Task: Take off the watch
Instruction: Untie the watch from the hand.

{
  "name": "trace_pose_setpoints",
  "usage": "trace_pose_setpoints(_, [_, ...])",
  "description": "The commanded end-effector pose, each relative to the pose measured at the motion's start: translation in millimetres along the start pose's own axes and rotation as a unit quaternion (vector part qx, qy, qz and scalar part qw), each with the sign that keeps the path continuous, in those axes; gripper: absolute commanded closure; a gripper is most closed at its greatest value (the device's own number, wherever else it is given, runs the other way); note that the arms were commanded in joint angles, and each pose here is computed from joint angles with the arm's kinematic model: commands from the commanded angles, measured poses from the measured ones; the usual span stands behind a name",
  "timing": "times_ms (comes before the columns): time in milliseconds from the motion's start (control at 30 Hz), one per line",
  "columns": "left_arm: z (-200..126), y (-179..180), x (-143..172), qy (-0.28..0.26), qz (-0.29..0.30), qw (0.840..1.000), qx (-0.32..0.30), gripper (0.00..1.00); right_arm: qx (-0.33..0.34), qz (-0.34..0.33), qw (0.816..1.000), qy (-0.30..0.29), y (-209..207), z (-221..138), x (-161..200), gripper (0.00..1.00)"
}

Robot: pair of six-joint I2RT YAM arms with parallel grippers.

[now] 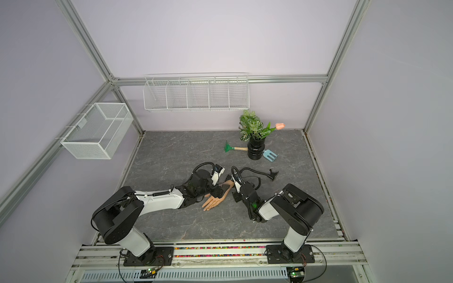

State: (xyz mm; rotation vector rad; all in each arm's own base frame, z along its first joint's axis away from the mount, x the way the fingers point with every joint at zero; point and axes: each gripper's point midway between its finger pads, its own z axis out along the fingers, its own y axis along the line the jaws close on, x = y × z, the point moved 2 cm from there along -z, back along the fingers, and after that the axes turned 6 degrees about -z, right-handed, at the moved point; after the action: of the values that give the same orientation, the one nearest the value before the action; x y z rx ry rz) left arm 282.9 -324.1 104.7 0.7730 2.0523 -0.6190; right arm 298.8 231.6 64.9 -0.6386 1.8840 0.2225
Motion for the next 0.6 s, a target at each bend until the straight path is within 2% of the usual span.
trace_pose_setpoints(0, [6.5, 2.9, -23.7, -0.038, 0.076, 0.996, -0.015, 0.16, -0.007, 0.013, 1.0, -0.017, -3.0, -5.1, -10.7, 0.93])
trace_pose_setpoints(200, [22.0, 1.6, -30.1, -0.039, 0.068, 0.997, -0.01, 0.15, -0.027, 0.013, 0.999, -0.023, 2.1, -3.9, -18.4, 0.93])
trace_pose_setpoints(367, [34.6, 1.5, -18.9, -0.022, 0.092, 0.995, -0.006, 0.15, -0.028, 0.014, 0.999, -0.019, 2.1, -3.2, -18.2, 0.93])
trace_pose_setpoints(567, [39.6, 16.3, -15.0, -0.015, 0.074, 0.996, -0.051, 0.21, -0.017, 0.018, 1.0, -0.007, -1.6, -3.5, -16.7, 0.93])
